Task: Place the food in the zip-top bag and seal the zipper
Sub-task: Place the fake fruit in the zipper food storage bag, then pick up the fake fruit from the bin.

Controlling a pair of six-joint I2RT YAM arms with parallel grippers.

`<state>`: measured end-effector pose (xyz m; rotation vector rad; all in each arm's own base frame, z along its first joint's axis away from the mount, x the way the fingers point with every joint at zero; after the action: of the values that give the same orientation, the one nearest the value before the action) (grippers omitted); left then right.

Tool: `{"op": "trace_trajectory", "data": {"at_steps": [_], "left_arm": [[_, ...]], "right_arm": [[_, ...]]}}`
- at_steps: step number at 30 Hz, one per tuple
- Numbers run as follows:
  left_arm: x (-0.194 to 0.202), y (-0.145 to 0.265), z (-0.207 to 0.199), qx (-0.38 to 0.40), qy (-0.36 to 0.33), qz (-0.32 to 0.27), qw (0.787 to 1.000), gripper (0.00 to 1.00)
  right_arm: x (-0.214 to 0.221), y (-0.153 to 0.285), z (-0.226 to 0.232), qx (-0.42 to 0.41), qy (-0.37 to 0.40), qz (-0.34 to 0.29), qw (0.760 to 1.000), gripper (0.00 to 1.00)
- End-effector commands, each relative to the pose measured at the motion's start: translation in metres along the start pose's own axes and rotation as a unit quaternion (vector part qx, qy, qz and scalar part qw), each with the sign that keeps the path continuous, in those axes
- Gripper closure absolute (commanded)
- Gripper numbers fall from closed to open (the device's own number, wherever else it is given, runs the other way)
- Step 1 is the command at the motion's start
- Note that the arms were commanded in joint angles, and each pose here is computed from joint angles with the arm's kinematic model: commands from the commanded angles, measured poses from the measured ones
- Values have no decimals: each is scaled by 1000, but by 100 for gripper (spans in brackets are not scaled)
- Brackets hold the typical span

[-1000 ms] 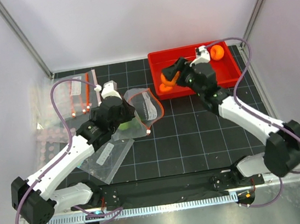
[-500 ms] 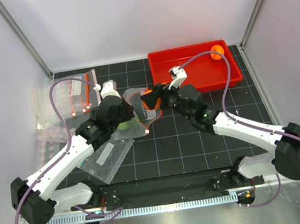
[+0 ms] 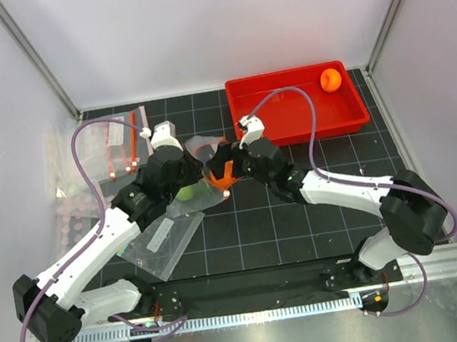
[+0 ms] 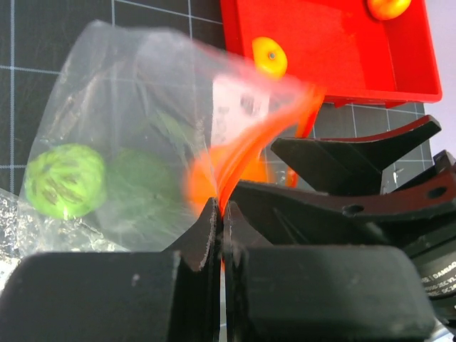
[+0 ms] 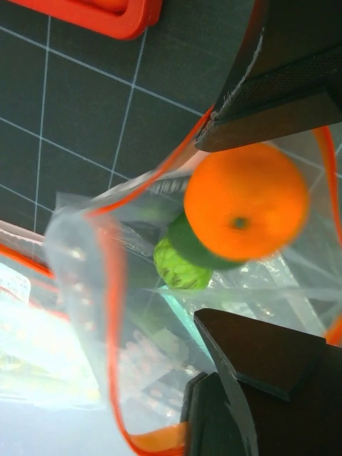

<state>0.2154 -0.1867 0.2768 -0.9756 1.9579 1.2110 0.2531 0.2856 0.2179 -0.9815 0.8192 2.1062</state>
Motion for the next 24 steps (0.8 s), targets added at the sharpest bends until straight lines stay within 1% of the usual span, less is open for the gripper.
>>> {"op": "trace_trajectory", "data": {"at_steps": [1, 6, 8, 9, 10, 12, 13, 14, 17, 18, 20, 21, 23, 24], "left_arm": [[-21, 14, -7, 22, 7, -31, 999, 100], [-22, 14, -3, 6, 6, -39, 999, 99], [-22, 12, -3, 1, 5, -38, 999, 100], [-21, 12, -2, -3, 4, -38, 999, 100], [-21, 11, -2, -3, 4, -36, 999, 100], [-21, 11, -1, -5, 4, -38, 999, 99], [-21, 11, -1, -6, 3, -36, 999, 99], [-21, 12, -1, -5, 4, -37, 999, 99], [-21, 13, 0, -5, 5, -39, 999, 100], [-22, 13, -1, -5, 6, -41, 999, 99], [-20, 12, -1, -4, 8, -39, 999, 100], [-18, 11, 0, -4, 9, -37, 999, 100], [-17, 10, -2, 6, 17, -35, 999, 100], [-12, 8, -1, 8, 17, -31, 999, 100]], "right_arm": [[-31, 4, 22, -24, 5, -58, 998, 0], [-41, 15, 23, -14, 8, -73, 997, 1], [-54, 22, 21, 16, 14, -90, 996, 2], [-60, 26, 20, 35, 22, -88, 995, 2], [-70, 32, 17, 54, 28, -104, 993, 2], [-85, 37, 3, 80, 24, -120, 989, 2], [-94, 40, -1, 80, 13, -129, 988, 2], [-108, 40, -21, 103, 1, -144, 984, 2], [-127, 35, -54, 132, -40, -156, 978, 2], [-141, 34, -75, 163, -51, -172, 970, 2], [-146, 25, -100, 201, -66, -179, 961, 0], [-158, 26, -118, 223, -77, -197, 952, 0], [-167, 16, -139, 240, -98, -203, 944, 0], [-176, 18, -156, 260, -105, -215, 936, 0]]}}
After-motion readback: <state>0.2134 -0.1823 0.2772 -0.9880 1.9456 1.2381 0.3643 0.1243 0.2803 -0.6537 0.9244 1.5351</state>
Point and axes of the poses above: each gripper's point midway between its finger pads, its own y axis back along the fingers, its own z axis along the line the jaws close on, x = y × z, the point moved 9 cm from there along y, back along the fingers, and after that the axes turned 5 degrees about -y, right-handed, at the moved point
